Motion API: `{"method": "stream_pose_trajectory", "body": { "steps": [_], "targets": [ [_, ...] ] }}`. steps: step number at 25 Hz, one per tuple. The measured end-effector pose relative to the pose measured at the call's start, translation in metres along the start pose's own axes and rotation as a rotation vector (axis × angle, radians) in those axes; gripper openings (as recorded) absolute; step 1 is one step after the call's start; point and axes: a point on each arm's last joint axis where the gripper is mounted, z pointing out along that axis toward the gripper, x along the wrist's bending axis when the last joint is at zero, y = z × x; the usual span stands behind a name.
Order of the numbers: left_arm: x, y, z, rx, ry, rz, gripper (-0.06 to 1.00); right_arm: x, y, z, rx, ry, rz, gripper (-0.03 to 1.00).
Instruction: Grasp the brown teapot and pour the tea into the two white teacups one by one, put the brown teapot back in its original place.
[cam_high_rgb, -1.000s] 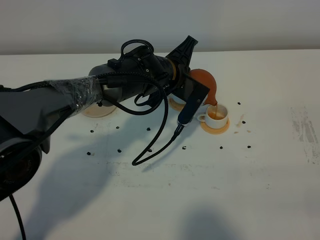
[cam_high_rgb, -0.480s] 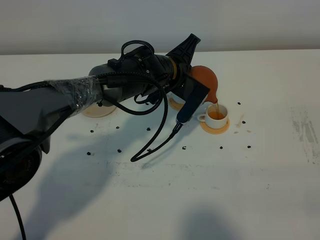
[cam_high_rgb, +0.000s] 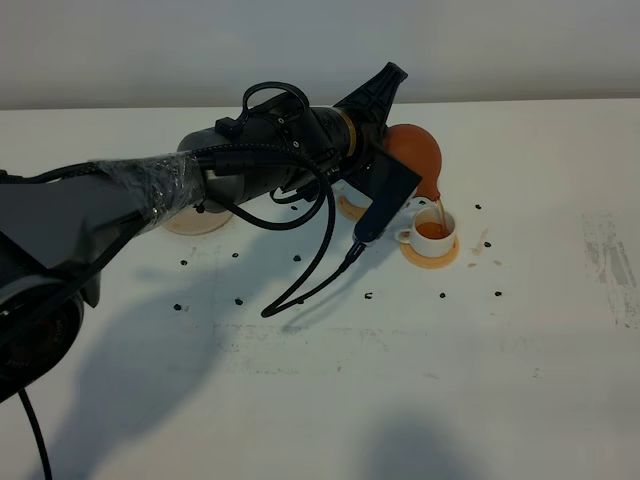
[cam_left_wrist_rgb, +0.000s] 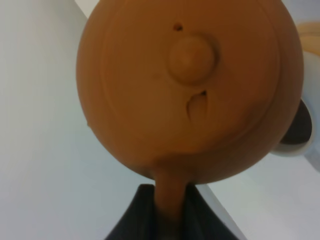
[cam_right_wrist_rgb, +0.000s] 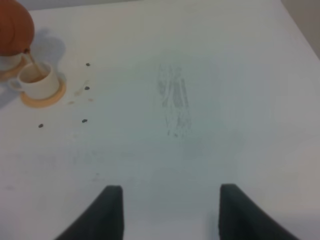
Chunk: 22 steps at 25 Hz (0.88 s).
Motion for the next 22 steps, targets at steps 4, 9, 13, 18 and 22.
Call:
{"method": "stream_pose_trajectory", "body": {
  "steps": [4, 9, 13, 18, 22],
  "targets": [
    [0.0003, -0.0002, 0.0, 0.003, 0.003, 0.012, 0.08, 0.0, 0.0, 0.0, 0.0, 0.0, 0.0, 0.42],
    [0.0004, -0.0006, 0.0, 0.007, 0.004, 0.026, 0.08, 0.0, 0.0, 0.0, 0.0, 0.0, 0.0, 0.42],
    [0.0005, -0.0008, 0.0, 0.009, 0.005, 0.045, 0.08, 0.0, 0.0, 0.0, 0.0, 0.0, 0.0, 0.42],
    [0.0009, -0.0014, 0.0, 0.016, 0.008, 0.086, 0.08, 0.0, 0.0, 0.0, 0.0, 0.0, 0.0, 0.42],
    [0.0011, -0.0018, -0.0001, 0.021, 0.01, 0.104, 0.08, 0.0001, 0.0, 0.0, 0.0, 0.001, 0.0, 0.42]
  ]
}}
